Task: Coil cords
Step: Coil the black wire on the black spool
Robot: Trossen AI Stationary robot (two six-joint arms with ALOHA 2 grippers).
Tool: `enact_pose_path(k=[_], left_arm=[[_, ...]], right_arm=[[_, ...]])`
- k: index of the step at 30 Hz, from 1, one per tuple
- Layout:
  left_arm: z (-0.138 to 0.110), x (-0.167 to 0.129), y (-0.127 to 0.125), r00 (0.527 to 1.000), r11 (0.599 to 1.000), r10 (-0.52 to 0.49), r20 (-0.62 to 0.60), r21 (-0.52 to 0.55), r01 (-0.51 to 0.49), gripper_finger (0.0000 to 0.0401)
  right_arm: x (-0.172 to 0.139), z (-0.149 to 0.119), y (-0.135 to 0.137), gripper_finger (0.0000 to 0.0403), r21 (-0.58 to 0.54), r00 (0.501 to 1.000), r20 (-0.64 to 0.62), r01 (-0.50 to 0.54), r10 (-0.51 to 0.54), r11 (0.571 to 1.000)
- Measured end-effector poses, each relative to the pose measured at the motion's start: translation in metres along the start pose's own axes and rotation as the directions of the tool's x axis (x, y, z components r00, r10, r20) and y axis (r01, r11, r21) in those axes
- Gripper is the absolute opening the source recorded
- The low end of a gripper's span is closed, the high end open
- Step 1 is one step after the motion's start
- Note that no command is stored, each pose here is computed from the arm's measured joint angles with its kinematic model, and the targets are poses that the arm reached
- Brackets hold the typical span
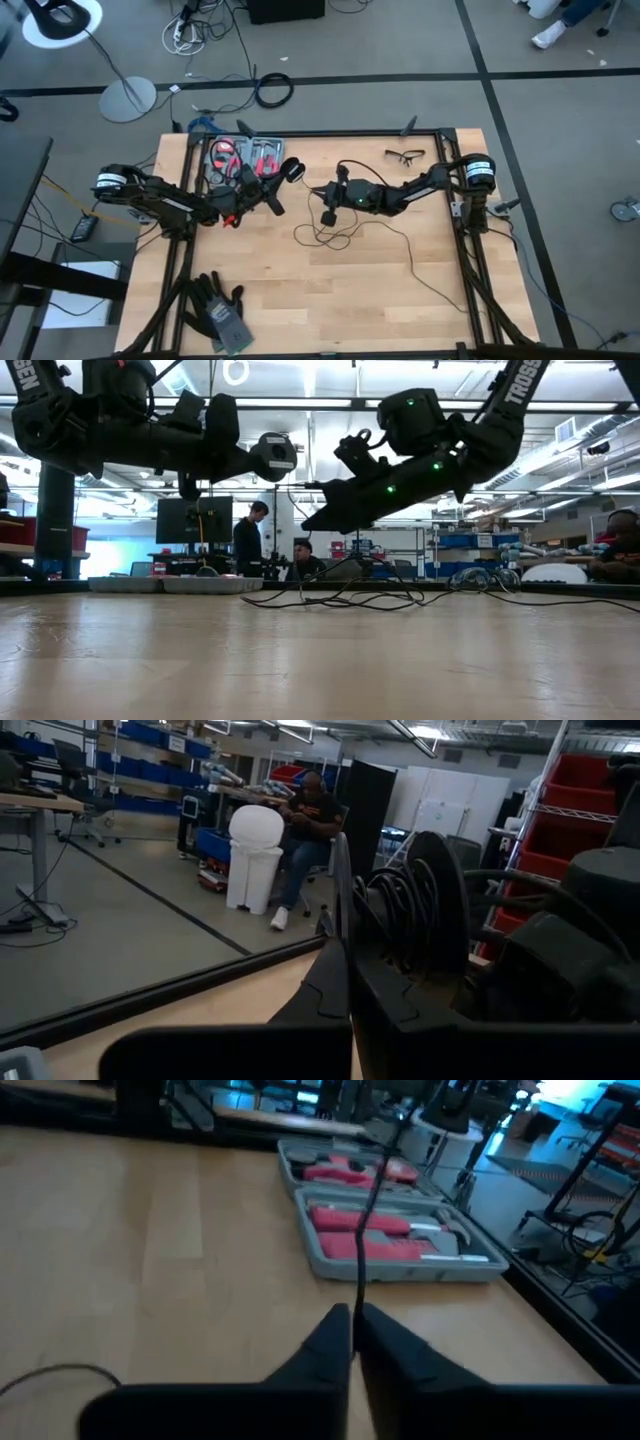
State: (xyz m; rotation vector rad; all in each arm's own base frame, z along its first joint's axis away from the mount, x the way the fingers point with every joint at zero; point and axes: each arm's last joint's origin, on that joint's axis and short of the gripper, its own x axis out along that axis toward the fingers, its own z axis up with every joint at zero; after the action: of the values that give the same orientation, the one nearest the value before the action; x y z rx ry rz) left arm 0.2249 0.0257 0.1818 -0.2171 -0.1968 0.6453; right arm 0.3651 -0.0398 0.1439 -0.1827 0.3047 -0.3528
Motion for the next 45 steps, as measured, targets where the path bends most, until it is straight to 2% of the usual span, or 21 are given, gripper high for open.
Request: enact_pose_path(k=[8,11,15,22,27,31,35,38,45], left_arm=[[0.0,0.0,0.0,1.0,1.0,0.001,0.004,-0.012,-0.001,0.0],[0.002,0.002,-0.002,1.0,1.0,0.003,0.001,-0.011,-0.003,0.0],[-0.003,0.007,-0.004,0.997,0.998,0.038,-0.065,0.042,-0.036,0.0],[-0.011,0.013,-0.006,0.981,0.989,0.084,-0.175,0.138,-0.06,0.0],[-0.016,0.011,-0.002,0.967,0.975,0.146,-0.21,0.196,-0.105,0.0],[-0.021,0.01,-0.001,0.957,0.972,0.147,-0.252,0.217,-0.093,0.0],[-0.022,0.009,-0.002,0.956,0.983,0.096,-0.278,0.175,-0.047,0.0],[-0.022,0.009,-0.002,0.955,0.989,0.089,-0.284,0.14,-0.05,0.0],[-0.02,0.01,-0.004,0.96,0.993,0.064,-0.272,0.115,-0.033,0.0]], right_arm=[[0.02,0.02,0.009,0.0003,-0.059,0.993,-0.075,-0.099,0.094,0.993],[0.031,0.034,0.012,0.0002,-0.098,0.989,-0.042,-0.142,0.138,0.985],[0.04,0.05,0.015,0.0001,-0.154,0.986,-0.065,-0.164,0.156,0.974],[0.039,0.076,0.011,0.0001,-0.172,0.987,-0.073,-0.155,0.144,0.973],[0.025,0.088,0.003,0.0,-0.188,0.991,-0.122,-0.082,0.06,0.979],[0.015,0.097,-0.005,0.0,-0.196,0.99,-0.143,-0.041,0.013,0.98],[0.014,0.096,-0.017,0.0,-0.172,0.983,-0.177,0.015,-0.046,0.985],[0.015,0.09,-0.027,0.0,-0.146,0.966,-0.238,0.064,-0.098,0.987],[0.012,0.065,-0.03,0.0001,-0.126,0.937,-0.332,0.07,-0.109,0.99]])
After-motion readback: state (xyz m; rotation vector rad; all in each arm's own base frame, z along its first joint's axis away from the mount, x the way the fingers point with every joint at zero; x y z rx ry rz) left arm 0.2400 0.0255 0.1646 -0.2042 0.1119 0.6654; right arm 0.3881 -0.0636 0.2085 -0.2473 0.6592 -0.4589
